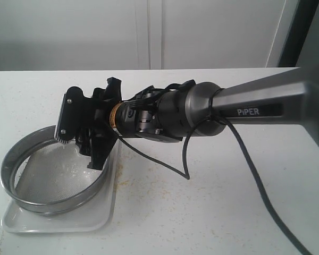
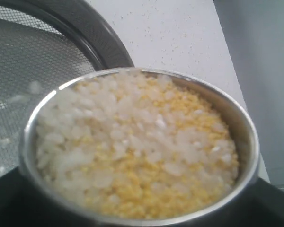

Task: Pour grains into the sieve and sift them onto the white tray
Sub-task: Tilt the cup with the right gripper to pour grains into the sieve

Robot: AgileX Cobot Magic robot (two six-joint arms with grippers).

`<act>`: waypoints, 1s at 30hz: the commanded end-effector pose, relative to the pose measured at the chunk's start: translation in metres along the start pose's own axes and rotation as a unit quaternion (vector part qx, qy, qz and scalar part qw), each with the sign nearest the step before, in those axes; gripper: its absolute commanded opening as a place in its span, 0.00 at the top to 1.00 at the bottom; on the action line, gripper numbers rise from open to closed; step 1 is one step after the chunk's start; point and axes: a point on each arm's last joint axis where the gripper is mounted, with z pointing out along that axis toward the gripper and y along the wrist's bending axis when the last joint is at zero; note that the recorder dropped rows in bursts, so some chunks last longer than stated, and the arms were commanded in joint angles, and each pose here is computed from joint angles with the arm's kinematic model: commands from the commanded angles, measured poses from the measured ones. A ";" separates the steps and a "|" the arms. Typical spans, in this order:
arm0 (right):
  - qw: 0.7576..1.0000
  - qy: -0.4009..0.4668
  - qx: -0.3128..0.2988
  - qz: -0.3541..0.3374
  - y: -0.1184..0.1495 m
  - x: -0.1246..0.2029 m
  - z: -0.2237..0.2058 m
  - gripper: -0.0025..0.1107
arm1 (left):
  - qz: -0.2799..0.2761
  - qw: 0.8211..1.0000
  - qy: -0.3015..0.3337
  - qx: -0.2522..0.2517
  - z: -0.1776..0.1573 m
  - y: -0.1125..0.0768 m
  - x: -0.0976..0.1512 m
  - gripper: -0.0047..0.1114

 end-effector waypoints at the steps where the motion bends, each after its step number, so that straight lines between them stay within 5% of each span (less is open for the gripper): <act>1: 1.000 -0.012 0.007 -0.010 -0.005 -0.006 -0.003 0.98 | -0.006 1.000 -0.003 0.000 0.000 0.000 0.000 0.96; 8: 0.997 0.006 0.004 -0.071 0.000 -0.014 -0.001 0.98 | -0.006 1.000 -0.003 0.000 0.000 0.000 0.000 0.96; 30: 0.995 0.002 0.011 -0.103 -0.003 -0.020 0.001 0.98 | -0.006 1.000 -0.003 0.000 0.000 0.000 0.000 0.96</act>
